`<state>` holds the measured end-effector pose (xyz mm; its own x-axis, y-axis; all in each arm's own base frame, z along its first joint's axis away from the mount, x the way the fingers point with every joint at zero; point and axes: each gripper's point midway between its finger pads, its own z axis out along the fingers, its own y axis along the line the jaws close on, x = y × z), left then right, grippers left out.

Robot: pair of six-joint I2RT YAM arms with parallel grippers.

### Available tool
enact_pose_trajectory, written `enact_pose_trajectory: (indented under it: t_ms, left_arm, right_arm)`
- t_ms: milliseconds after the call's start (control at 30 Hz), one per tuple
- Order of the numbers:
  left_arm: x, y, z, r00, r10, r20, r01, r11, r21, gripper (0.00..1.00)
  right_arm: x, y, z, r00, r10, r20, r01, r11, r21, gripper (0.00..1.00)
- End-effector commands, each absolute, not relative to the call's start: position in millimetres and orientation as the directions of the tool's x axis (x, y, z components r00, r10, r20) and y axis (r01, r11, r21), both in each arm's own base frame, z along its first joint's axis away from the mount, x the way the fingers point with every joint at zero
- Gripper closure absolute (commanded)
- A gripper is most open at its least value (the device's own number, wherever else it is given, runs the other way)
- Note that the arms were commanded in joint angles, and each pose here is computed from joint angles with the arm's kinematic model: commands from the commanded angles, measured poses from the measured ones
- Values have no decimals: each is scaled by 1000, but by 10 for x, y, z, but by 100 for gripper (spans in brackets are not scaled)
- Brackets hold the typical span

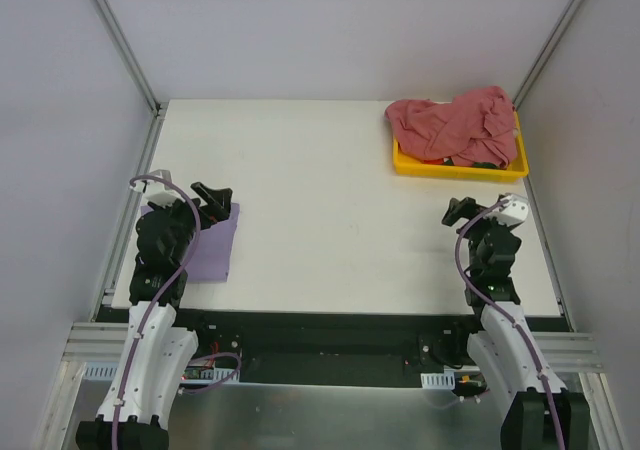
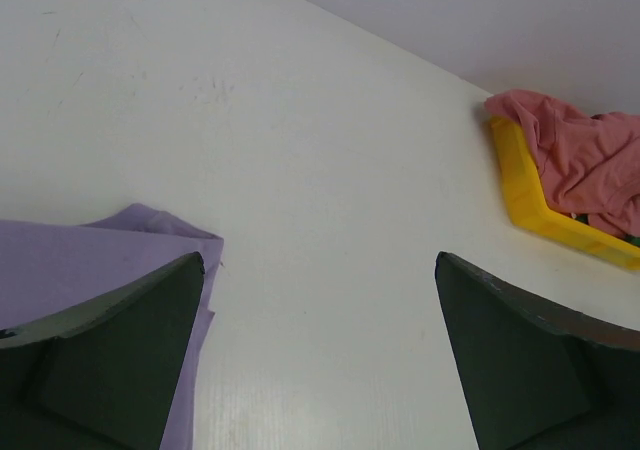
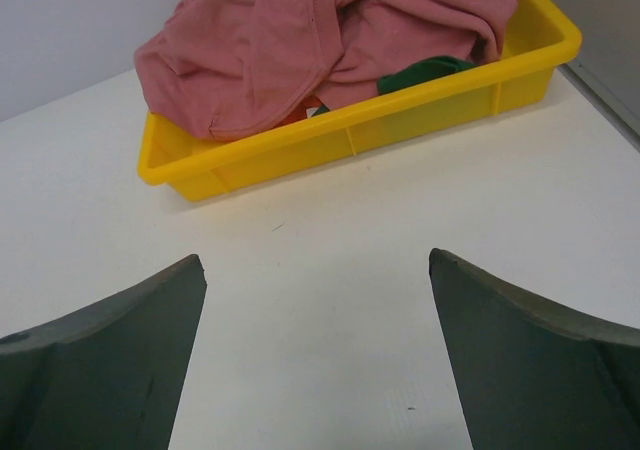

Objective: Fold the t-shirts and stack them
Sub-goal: Grab crumpled tshirt from bin with the right arm

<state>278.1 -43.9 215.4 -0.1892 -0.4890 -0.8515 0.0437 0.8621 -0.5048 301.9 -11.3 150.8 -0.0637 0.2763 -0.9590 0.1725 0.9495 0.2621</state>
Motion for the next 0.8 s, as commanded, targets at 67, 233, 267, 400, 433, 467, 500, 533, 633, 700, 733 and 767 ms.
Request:
enact_pose_trajectory:
  t_ms: [67,233,267,400,433,467,500,533,633,700,733,767]
  left_arm:
    - [2807,-472,2406,-128,-471,-873,111,867,-485,1]
    - [2829,-517,2381,-150,-472,-869,127,862,-490,1]
    - [2831,-528,2373,-155,-473,-868,132,860,-492,1]
    - [2857,-531,2336,-166,-475,-864,125,859,-496,1]
    - [2867,-526,2334,-166,-476,-864,123,859,-497,1]
    - [2874,-528,2318,-172,-474,-863,122,860,-496,1]
    - [2884,-534,2305,-179,-475,-861,121,858,-499,1]
    - [2891,-539,2299,-183,-475,-861,122,858,-499,1]
    - [2905,-561,2281,-197,-472,-859,128,856,-500,1]
    - [2914,-575,2264,-205,-475,-856,132,853,-505,1]
    - [2925,-571,2262,-206,-477,-855,129,852,-507,1]
    - [2927,-578,2246,-212,-475,-854,129,853,-507,1]
  right_arm:
    - [3027,-93,1933,72,306,-949,126,941,313,4]
    - [3099,-84,2111,-42,297,-954,155,945,287,4]
    - [3130,-87,2118,-83,293,-953,169,946,276,4]
    - [3412,-87,2405,-133,280,-951,181,950,255,4]
    - [3499,-113,2444,-154,296,-943,211,942,261,4]
    - [3573,-153,2455,-190,297,-936,245,937,248,4]
    - [3694,-166,2498,-218,291,-932,260,937,232,4]
    - [3790,-183,2449,-273,295,-916,285,934,216,4]
    - [4185,-145,2461,-368,296,-881,292,937,192,4]
    - [4451,-214,2407,-391,317,-864,355,918,176,4]
    - [4574,-295,2407,-391,324,-861,402,902,157,4]
    - [4706,-343,2325,-408,326,-853,433,891,133,4]
